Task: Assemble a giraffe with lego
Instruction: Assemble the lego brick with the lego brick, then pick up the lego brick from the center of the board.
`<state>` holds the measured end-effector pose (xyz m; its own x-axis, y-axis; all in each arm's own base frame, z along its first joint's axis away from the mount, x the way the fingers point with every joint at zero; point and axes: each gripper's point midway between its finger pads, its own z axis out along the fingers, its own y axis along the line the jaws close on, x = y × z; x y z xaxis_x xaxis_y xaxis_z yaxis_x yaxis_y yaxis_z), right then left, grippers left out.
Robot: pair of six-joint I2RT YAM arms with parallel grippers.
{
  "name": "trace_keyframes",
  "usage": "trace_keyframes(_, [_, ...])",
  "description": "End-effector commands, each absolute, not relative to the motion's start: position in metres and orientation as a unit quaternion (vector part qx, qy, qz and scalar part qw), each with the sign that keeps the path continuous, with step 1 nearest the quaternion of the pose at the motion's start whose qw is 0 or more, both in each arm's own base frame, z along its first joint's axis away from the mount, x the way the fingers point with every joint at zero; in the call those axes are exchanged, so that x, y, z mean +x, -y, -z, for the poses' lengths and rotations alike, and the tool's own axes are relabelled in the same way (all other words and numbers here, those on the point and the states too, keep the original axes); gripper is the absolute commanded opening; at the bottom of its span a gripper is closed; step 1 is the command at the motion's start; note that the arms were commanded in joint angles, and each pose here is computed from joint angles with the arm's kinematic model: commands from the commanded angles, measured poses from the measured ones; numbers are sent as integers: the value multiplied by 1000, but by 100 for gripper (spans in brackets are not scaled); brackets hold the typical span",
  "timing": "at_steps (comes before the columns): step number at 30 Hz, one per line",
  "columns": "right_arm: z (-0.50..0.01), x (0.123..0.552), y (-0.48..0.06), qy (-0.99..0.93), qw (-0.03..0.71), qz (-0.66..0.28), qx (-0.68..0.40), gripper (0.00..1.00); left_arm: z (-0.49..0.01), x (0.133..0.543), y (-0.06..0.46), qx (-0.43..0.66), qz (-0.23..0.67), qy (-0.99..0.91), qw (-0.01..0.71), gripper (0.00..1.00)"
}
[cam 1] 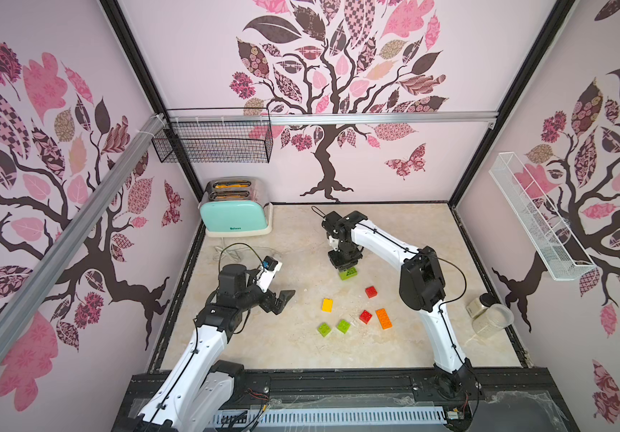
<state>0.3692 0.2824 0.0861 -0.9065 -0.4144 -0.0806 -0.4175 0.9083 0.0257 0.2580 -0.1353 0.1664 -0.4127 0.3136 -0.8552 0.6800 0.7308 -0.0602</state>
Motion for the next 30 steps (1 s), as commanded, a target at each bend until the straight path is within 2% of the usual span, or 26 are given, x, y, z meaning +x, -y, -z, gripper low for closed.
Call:
trace_keyframes(1, [-113, 365, -281, -974, 49, -30, -219, 36, -171, 256, 138, 309, 208, -809, 454, 98])
trace_keyframes(6, [-123, 357, -277, -974, 55, -38, -217, 39, -172, 256, 138, 309, 209, -809, 454, 98])
trace_keyframes(7, [-127, 356, -275, -974, 57, -38, -216, 45, -173, 256, 139, 309, 210, -809, 454, 98])
trace_keyframes(8, [-130, 355, -273, -974, 61, -38, -215, 46, -173, 256, 139, 311, 209, -808, 454, 98])
trace_keyframes(19, [-187, 323, -228, -968, 146, -58, -196, 58, -162, 265, 138, 344, 156, -824, 422, 98])
trace_keyframes(25, [-201, 303, -187, -964, 197, -47, -171, 70, -147, 267, 150, 416, 128, -814, 386, 98])
trace_keyframes(30, [-198, 286, -159, -962, 223, -40, -151, 76, -134, 270, 165, 501, 94, -784, 354, 98])
